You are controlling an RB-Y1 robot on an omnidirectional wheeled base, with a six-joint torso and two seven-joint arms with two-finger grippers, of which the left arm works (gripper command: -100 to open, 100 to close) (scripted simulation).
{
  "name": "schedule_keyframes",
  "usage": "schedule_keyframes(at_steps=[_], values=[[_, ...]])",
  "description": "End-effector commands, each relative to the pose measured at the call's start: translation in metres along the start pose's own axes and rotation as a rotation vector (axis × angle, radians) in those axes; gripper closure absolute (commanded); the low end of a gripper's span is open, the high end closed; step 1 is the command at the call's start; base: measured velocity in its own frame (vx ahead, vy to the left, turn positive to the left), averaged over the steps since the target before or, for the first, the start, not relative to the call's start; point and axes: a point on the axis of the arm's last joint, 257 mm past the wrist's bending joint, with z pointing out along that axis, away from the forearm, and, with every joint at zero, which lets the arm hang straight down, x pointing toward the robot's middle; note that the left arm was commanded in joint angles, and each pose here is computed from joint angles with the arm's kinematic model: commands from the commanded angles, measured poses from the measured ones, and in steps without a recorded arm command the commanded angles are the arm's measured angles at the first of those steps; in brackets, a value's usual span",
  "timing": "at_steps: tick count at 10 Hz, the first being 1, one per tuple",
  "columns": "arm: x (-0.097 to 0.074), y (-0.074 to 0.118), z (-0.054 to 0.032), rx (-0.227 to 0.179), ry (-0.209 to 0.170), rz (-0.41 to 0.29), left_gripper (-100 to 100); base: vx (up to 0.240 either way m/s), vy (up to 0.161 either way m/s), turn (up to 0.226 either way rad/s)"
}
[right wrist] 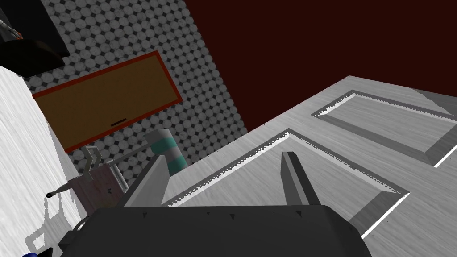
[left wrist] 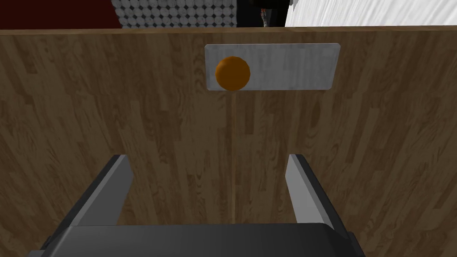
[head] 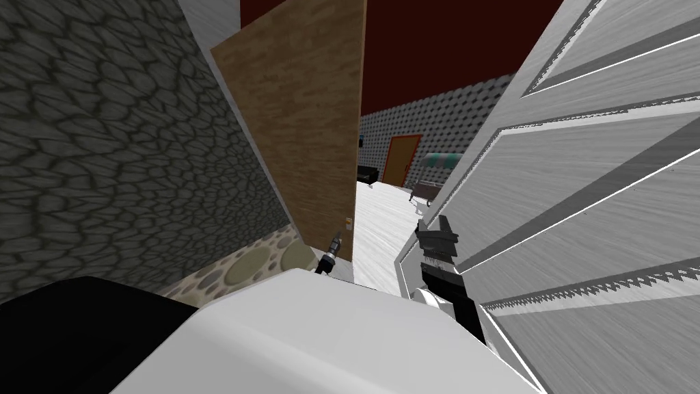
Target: Push the door open
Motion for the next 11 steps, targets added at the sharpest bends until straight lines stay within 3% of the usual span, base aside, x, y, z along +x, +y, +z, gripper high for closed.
schedule_keyframes(at_steps=[1, 8, 9, 11], values=[[-0.0040, 0.0000, -0.0003, 0.002, -0.003, 0.006, -100, 0.221, -0.010, -0.020], [-0.0062, -0.0011, 0.0012, 0.011, -0.017, 0.001, -100, 0.189, -0.038, -0.021], [-0.0062, -0.0011, 0.0012, 0.011, -0.017, 0.001, 100, -0.016, 0.002, 0.005], [-0.0062, -0.0011, 0.0012, 0.011, -0.017, 0.001, 100, -0.025, 0.007, -0.010]])
